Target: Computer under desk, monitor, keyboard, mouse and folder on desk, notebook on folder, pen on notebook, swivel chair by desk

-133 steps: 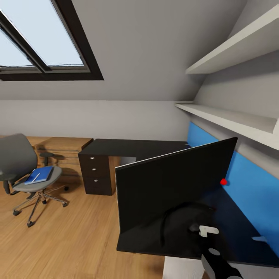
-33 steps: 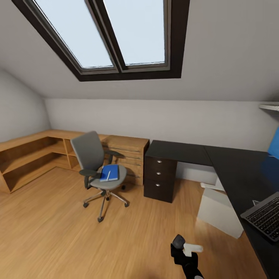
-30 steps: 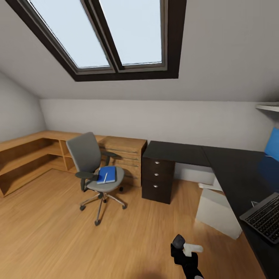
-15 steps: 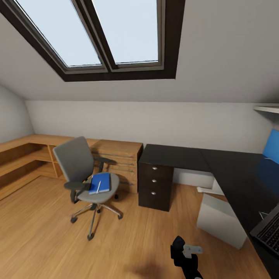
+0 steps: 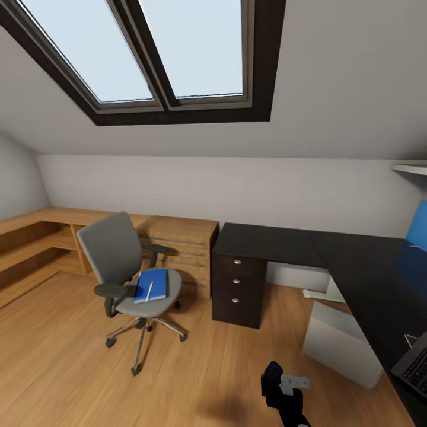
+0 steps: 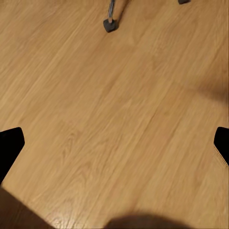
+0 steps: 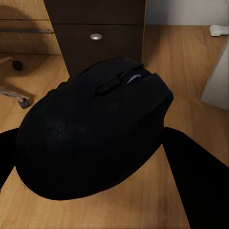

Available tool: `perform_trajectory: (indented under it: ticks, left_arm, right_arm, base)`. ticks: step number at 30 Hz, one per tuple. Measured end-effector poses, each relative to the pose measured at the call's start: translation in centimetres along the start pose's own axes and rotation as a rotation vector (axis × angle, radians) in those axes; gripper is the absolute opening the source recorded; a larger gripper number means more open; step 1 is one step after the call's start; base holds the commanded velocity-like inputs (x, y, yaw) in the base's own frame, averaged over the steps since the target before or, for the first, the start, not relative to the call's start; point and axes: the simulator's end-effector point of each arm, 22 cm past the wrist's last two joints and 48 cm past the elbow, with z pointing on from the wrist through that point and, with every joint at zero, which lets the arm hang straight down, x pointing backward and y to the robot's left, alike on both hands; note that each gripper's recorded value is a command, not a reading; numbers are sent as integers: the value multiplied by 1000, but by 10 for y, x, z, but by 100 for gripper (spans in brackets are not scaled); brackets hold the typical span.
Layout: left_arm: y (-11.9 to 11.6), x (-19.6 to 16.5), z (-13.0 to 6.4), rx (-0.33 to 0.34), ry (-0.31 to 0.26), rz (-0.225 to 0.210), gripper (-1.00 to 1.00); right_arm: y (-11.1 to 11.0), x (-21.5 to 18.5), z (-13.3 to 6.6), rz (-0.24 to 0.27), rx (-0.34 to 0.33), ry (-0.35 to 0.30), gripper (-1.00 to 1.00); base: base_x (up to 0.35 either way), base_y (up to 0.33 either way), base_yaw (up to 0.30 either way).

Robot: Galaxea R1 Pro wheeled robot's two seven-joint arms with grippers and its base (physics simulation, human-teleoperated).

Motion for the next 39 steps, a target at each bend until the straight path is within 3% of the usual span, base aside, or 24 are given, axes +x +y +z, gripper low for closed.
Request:
perform_trajectory:
  ticks: [16,22,24,28,30,32,34,37,39]
  left_arm:
    - [2,-13,-18,0,0,-1,100]
    - [-23,-71,-31,50,-95,-51,100]
    - [-34,-98,-39,76,-115,-63,100]
    - [-54,-146,-62,128,-89,-45,100]
    - [-82,-211,-101,205,-158,-85,100]
    - [-103,-239,-134,265,-149,-94,100]
    - [-108,-236,-141,277,-109,-76,100]
    - [-92,-211,-126,241,-37,-34,100]
    - [-74,-223,-126,220,-61,-30,100]
  right_arm:
    - [1,-17,-13,0,0,1,-100]
    - [-3,-35,-13,1,9,-17,-100]
    - [-8,-60,-6,0,21,-41,-100]
    - [-24,-139,9,2,65,-44,-100]
    - [-26,-229,1,79,82,-77,-100]
    - [-26,-266,-14,142,73,-41,-100]
    - [-25,-275,-20,164,64,-26,-100]
    - [-25,-281,-24,181,63,-50,-100]
    - [-25,-272,-27,185,63,-48,-100]
  base:
    - [328,0,0]
    - [329,0,0]
    - [329,0,0]
    - [329,0,0]
    - [329,0,0]
    - [329,0,0]
    - [329,0,0]
    - [329,23,0]
    - [329,69,0]
